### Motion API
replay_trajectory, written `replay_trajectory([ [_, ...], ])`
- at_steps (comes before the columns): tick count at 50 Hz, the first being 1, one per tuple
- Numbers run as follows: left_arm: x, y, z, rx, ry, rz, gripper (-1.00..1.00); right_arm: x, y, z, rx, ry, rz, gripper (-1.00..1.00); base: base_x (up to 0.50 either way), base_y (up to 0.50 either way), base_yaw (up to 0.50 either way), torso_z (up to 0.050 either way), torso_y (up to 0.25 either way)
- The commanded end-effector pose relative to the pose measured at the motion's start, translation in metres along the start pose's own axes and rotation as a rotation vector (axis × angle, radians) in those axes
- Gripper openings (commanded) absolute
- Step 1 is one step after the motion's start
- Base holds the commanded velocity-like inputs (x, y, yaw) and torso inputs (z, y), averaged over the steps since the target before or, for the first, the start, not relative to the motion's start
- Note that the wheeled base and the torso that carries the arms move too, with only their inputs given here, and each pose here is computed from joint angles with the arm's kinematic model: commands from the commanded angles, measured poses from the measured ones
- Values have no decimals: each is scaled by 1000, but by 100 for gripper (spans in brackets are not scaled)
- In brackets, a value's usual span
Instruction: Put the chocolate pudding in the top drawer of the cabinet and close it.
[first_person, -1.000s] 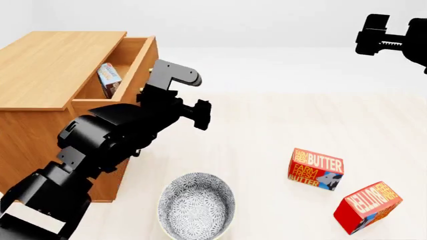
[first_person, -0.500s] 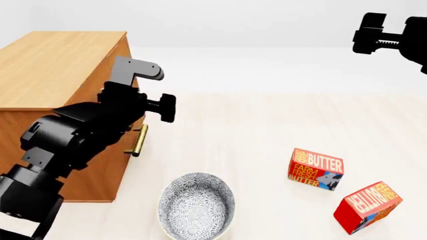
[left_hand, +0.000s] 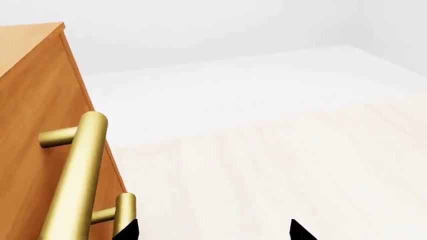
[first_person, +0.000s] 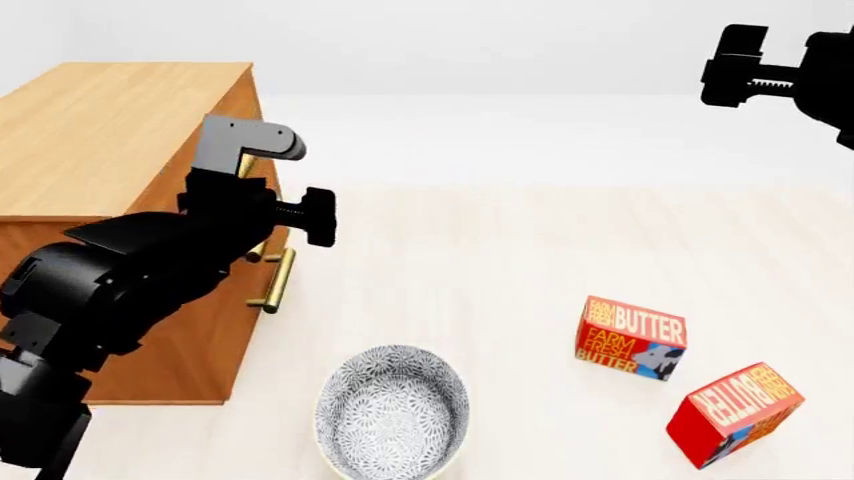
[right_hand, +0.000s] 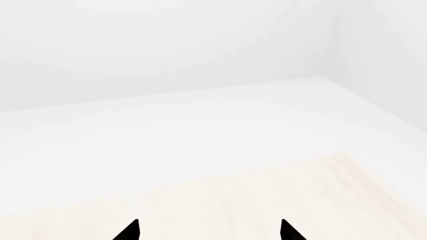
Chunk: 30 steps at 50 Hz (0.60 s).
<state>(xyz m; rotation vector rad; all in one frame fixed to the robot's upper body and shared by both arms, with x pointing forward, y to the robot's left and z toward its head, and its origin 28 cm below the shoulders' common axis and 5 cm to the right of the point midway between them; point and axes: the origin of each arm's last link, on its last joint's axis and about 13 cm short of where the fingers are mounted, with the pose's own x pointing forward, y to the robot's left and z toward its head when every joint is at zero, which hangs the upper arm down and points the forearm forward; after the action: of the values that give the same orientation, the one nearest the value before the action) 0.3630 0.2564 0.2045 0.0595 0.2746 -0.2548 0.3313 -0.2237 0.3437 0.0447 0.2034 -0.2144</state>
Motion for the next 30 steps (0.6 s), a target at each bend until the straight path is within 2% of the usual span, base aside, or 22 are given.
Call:
replay_trajectory([
  [1, -25, 8, -6, 85, 4, 51, 100, -1, 0, -1, 1, 0, 3, 100, 0, 0, 0, 0, 0],
  [9, -51, -19, 3, 121, -45, -81, 100, 0, 3, -5, 2, 5, 12, 100, 0, 0, 0, 0, 0],
  [15, -69, -31, 24, 133, -111, -138, 100, -1, 6, -8, -5, 5, 31, 100, 0, 0, 0, 0, 0],
  [21, -87, -35, 46, 155, -177, -165, 100, -6, 9, -14, -25, 1, 62, 100, 0, 0, 0, 0, 0],
  [30, -118, -32, 73, 180, -269, -174, 100, -29, 10, -23, -67, -18, 133, 100, 0, 0, 0, 0, 0],
])
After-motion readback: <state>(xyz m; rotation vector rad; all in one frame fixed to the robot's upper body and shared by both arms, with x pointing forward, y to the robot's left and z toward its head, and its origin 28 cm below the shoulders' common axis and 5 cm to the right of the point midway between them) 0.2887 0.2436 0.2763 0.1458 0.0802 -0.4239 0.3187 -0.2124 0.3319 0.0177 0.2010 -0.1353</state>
